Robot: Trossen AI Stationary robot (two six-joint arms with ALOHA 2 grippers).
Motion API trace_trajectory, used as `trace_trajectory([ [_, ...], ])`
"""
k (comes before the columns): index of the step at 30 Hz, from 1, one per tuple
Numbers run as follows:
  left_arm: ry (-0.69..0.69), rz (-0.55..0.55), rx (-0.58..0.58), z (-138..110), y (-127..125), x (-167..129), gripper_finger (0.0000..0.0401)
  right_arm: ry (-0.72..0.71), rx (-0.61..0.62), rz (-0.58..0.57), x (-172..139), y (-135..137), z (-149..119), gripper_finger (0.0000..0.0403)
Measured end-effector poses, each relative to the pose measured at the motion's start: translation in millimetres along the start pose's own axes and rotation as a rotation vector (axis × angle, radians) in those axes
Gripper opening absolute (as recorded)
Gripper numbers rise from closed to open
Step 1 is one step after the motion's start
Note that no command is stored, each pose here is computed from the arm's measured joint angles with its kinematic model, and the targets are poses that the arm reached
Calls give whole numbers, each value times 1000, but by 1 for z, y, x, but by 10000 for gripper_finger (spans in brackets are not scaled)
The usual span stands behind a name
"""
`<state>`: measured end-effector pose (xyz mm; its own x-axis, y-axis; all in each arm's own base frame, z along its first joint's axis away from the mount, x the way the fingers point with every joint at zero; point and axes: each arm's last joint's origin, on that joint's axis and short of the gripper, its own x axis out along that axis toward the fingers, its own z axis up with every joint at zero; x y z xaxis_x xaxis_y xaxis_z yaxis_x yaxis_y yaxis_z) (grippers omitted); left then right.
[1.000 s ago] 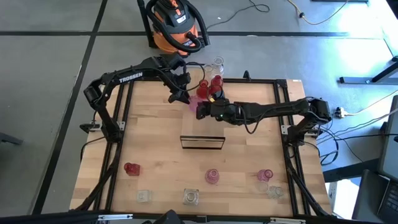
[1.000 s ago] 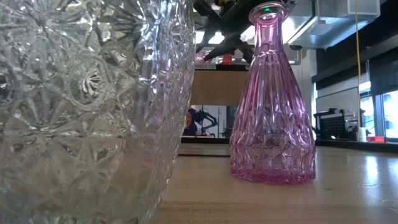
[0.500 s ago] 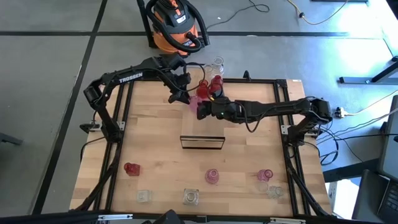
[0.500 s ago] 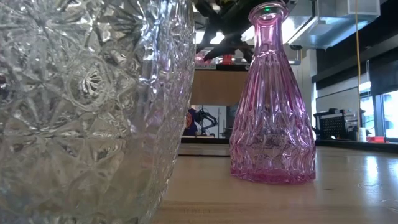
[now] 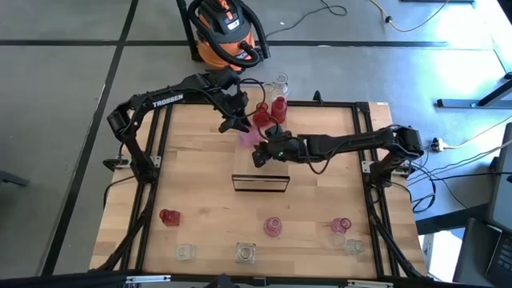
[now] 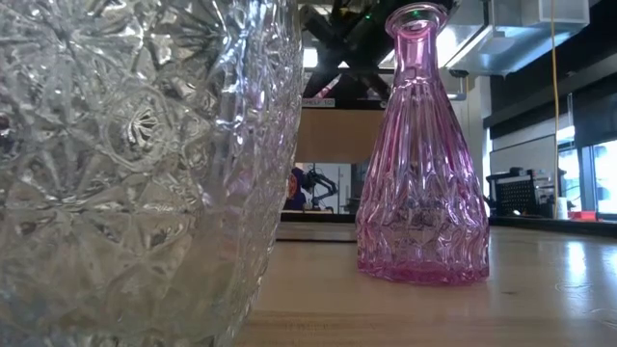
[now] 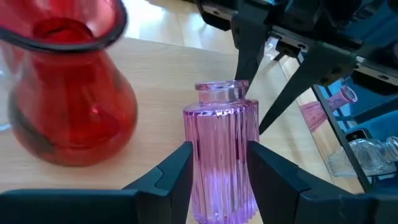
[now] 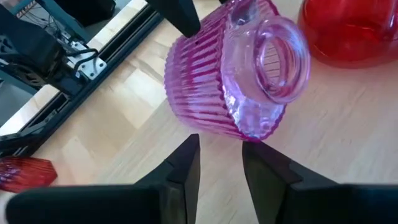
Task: Sort vases onto shelf
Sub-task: Put the purple vase on the shelf
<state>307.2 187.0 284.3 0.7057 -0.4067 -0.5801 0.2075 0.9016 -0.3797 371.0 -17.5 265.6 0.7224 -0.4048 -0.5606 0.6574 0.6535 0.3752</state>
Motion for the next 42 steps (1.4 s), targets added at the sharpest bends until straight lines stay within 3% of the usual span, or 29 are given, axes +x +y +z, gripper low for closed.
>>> trace_trajectory([
  [15,1,14,8,0,1,0,139,-36,-14,-30,-2,1,0,107],
  [28,-1,4,66,-1,1,1,139,-63,-24,-53,-5,4,-3,66],
  [42,5,7,133,-1,1,1,140,-72,-23,-46,-5,5,-2,67],
])
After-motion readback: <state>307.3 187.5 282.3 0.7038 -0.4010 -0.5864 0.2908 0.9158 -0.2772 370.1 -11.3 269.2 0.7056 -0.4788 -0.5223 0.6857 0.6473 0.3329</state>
